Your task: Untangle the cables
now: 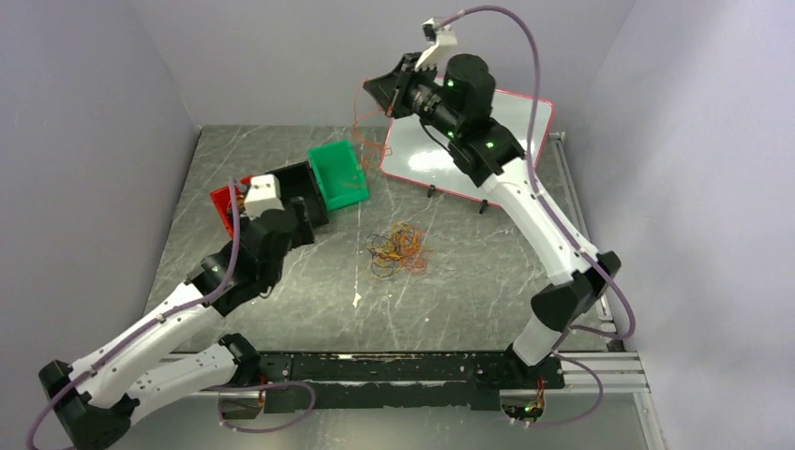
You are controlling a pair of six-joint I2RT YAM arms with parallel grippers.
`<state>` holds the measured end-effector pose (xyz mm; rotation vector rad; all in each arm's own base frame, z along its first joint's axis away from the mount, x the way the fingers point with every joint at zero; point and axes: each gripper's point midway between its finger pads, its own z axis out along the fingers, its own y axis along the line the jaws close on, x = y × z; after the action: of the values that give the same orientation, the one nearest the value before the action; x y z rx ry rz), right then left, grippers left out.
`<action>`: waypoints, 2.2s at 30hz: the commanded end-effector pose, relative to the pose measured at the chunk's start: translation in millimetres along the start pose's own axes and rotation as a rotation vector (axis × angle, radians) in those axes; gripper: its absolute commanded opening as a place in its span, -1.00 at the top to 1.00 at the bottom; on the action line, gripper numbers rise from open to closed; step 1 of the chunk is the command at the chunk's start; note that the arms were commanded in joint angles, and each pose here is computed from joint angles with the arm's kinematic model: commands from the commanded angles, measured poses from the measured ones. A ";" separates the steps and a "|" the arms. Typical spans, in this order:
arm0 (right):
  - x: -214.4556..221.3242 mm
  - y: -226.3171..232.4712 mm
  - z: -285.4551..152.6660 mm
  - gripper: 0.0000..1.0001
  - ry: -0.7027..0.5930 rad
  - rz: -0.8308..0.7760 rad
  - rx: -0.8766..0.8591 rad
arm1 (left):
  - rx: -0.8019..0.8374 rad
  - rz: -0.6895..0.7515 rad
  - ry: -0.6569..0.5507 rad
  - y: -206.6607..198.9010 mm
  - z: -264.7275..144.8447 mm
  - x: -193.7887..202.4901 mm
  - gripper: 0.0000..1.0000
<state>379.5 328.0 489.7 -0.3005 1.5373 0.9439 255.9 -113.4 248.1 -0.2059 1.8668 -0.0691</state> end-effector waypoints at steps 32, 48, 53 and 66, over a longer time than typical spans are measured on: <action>152.2 -82.6 143.5 1.00 0.196 0.024 0.040 | -0.231 -0.040 0.125 99.6 23.2 16.5 -0.90; 259.5 -133.0 150.1 1.00 0.391 0.039 0.127 | -0.209 -0.033 0.131 95.5 25.8 17.7 -0.90; 294.2 -148.4 150.0 1.00 0.458 0.056 0.156 | -0.208 -0.033 0.132 95.5 25.6 18.3 -0.90; 329.2 -165.9 145.0 0.36 0.524 0.043 0.196 | -0.202 -0.031 0.134 94.3 26.3 18.7 -0.91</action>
<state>517.0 431.9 120.0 -0.3804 2.1472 0.7861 265.4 -23.3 205.8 -0.3831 2.0083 0.0911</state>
